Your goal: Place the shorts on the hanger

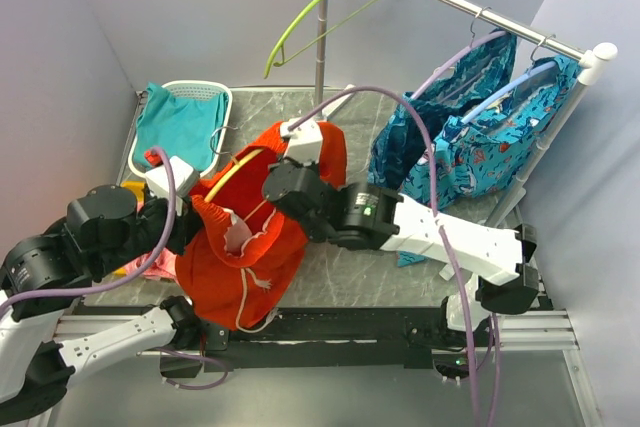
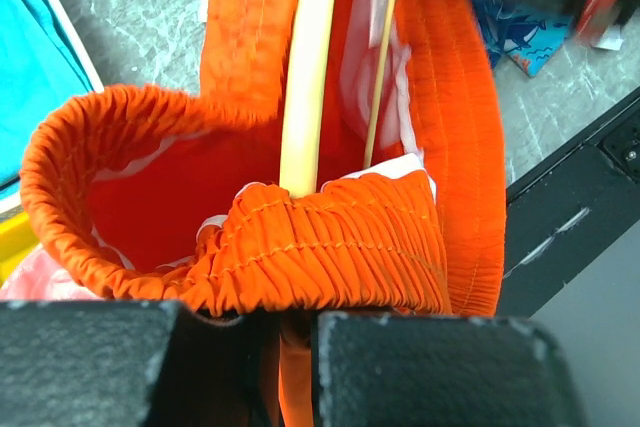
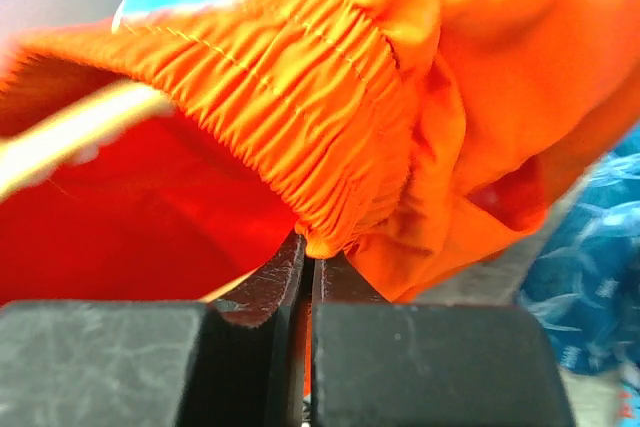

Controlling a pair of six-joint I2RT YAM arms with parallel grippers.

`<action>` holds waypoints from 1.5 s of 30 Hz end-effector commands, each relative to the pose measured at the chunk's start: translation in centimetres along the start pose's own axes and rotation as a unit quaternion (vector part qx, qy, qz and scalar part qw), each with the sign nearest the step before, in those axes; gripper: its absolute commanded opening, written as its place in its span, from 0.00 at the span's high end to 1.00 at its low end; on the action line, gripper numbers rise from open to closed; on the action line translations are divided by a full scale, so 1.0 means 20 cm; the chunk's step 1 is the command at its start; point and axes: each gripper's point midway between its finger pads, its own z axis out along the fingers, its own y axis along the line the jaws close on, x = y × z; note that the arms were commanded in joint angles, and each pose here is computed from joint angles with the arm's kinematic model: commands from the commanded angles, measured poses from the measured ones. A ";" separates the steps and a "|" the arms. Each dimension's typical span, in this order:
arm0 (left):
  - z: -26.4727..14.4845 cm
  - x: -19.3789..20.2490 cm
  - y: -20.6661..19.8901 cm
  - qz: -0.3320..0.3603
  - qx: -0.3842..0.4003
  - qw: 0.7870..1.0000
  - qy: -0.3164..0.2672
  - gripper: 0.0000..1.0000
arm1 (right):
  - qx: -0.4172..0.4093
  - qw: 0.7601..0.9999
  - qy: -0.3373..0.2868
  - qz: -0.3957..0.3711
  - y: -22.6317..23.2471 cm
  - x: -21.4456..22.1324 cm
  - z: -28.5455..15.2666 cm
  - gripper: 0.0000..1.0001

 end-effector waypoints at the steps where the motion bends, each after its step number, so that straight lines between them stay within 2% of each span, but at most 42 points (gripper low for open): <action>1: 0.02 -0.10 -0.05 0.007 0.030 0.999 -0.043 0.99 | 0.043 0.995 -0.080 0.052 -0.25 -0.43 -0.19 1.00; 4: 0.04 -0.08 -0.08 0.010 0.041 0.998 -0.035 0.99 | 0.061 0.988 -0.118 0.077 -0.37 -0.67 -0.30 1.00; 8: 0.05 -0.07 -0.09 0.011 0.045 0.998 -0.030 0.99 | 0.053 0.986 -0.134 0.082 -0.44 -0.81 -0.30 1.00; 14: 0.08 -0.06 -0.12 0.015 0.063 0.998 -0.027 0.99 | 0.010 0.996 -0.078 0.036 -0.28 -0.65 -0.16 0.98; 17: 0.10 -0.06 -0.15 0.019 0.078 0.997 -0.022 0.99 | -0.034 0.997 -0.064 0.033 -0.19 -0.60 -0.13 0.87; 22: 0.15 -0.07 -0.17 0.020 0.084 0.996 -0.019 0.99 | -0.045 0.998 -0.048 0.025 -0.17 -0.60 -0.09 0.73; 23: 0.15 -0.08 -0.17 0.020 0.083 0.996 -0.020 0.99 | -0.048 0.998 -0.044 0.023 -0.17 -0.59 -0.10 0.68; 24: 0.16 -0.08 -0.18 0.021 0.083 0.996 -0.022 0.99 | -0.055 0.997 -0.042 0.023 -0.17 -0.58 -0.11 0.57; 27: 0.19 -0.07 -0.17 0.021 0.075 0.997 -0.018 0.99 | -0.102 0.993 -0.053 0.026 -0.14 -0.55 -0.19 0.41; 29: 0.21 -0.07 -0.16 0.019 0.071 0.997 -0.019 0.99 | -0.130 0.988 -0.071 0.036 -0.14 -0.54 -0.26 0.37; 35: 0.20 -0.12 -0.17 0.014 0.073 0.996 -0.043 0.99 | -0.222 0.970 -0.073 0.063 0.00 -0.51 -0.37 0.37; 45: 0.20 -0.17 -0.18 0.010 0.077 0.996 -0.051 0.99 | -0.258 0.957 -0.056 0.124 0.26 -0.53 -0.30 0.34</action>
